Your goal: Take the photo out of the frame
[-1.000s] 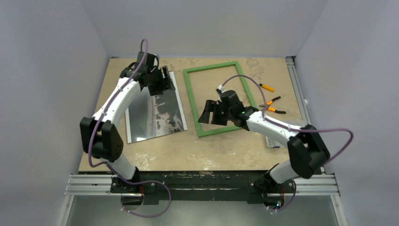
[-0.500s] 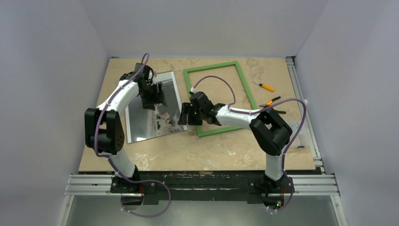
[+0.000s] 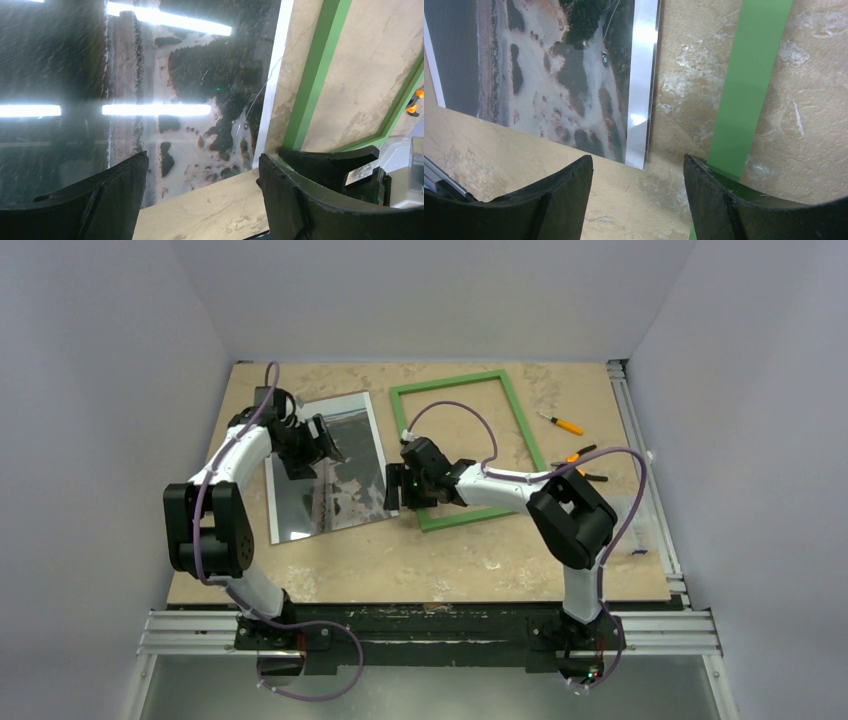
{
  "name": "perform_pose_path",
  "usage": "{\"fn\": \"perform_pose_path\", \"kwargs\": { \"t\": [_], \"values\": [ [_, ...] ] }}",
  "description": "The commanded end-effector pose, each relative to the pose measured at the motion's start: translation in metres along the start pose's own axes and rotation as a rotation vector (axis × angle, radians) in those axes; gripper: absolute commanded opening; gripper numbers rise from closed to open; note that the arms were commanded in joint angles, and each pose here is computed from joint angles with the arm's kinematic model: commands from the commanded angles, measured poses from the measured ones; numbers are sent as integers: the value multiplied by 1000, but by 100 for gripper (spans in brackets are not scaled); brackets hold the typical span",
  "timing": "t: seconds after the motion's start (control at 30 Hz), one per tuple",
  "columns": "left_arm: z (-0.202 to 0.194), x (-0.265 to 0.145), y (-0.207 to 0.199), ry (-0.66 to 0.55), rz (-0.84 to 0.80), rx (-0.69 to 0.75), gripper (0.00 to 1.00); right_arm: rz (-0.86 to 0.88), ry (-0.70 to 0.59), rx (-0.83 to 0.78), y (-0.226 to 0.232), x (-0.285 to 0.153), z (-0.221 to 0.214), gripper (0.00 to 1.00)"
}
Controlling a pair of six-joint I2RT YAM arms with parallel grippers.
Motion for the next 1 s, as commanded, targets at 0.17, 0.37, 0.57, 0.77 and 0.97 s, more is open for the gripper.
{"fn": "perform_pose_path", "kwargs": {
  "t": [0.17,0.37,0.57,0.77,0.97],
  "values": [
    [6,20,-1,17,-39,-9,79,32,-32,-40,10,11,13,67],
    [2,28,8,36,-7,-18,79,11,-7,-39,2,22,13,66],
    [7,28,7,33,10,-14,79,100,-21,28,4,21,16,65],
    [7,28,6,35,2,-12,79,160,-19,63,3,18,16,63],
    [7,31,7,48,7,-17,80,232,-3,115,2,22,16,60]
  ]
}}
Point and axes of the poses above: each gripper's point midway between its finger pads, its own x axis out along the fingers, its own y axis along the line the jaws close on, z = x × y, the point moved 5 cm from there along -x, back along the fingers, and after that the axes turned 6 degrees about -x, right-handed, at the moved point
